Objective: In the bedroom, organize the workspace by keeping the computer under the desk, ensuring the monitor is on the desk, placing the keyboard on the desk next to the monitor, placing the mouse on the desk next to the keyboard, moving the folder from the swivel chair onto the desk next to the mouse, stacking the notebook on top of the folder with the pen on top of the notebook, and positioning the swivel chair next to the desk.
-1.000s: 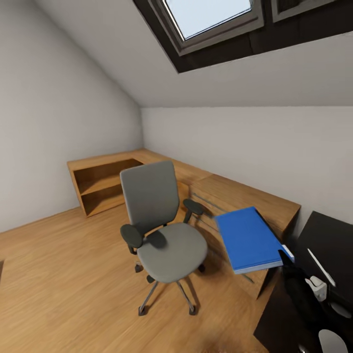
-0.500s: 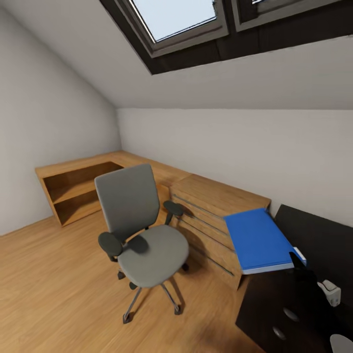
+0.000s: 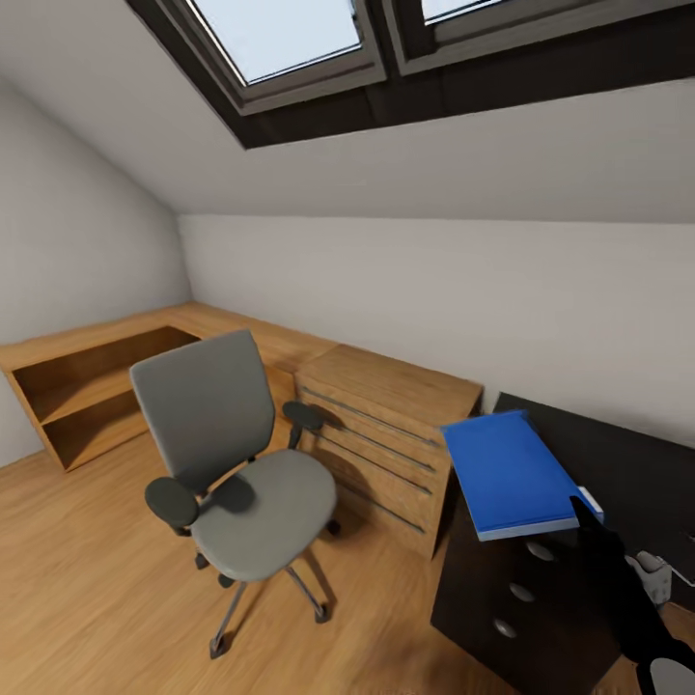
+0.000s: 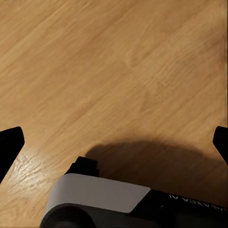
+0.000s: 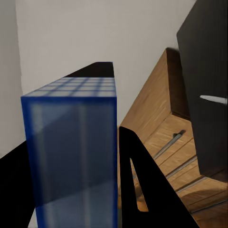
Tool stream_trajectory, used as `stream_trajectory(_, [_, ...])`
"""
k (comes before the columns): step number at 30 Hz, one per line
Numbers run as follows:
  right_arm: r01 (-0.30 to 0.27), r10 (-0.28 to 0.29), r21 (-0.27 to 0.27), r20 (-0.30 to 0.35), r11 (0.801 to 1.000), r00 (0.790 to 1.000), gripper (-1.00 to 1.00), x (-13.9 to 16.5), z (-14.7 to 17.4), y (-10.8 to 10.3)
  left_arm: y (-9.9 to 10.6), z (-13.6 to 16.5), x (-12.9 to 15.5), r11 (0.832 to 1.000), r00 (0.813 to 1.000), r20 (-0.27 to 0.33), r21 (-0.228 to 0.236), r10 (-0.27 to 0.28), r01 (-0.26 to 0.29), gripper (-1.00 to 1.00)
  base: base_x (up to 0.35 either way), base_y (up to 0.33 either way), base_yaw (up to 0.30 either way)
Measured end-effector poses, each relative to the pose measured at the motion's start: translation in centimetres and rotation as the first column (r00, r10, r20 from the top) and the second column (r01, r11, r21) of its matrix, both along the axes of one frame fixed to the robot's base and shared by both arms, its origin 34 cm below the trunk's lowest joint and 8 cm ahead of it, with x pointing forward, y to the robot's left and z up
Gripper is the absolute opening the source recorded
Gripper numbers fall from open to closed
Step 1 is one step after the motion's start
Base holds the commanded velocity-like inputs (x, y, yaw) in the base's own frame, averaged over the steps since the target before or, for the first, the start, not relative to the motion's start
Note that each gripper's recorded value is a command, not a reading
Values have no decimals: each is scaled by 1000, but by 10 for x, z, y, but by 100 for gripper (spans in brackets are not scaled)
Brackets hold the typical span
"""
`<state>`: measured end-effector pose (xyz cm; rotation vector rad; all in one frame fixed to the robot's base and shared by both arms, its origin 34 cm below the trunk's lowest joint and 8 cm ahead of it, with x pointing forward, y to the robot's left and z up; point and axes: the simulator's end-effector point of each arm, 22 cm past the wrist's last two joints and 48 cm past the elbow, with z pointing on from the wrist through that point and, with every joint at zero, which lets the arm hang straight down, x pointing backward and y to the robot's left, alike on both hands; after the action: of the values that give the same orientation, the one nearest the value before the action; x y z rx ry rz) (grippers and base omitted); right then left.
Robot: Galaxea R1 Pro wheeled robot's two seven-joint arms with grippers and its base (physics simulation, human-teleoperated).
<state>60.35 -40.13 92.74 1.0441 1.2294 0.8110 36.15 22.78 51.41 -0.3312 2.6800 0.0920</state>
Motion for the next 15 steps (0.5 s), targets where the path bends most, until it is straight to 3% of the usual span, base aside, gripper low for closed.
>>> stream_trajectory(15, [0,0,-1,-7,1000,1000,-100,0,20,0,0,22,-3,1000,1000,-7,-5,-4,4,100,0,0,-280])
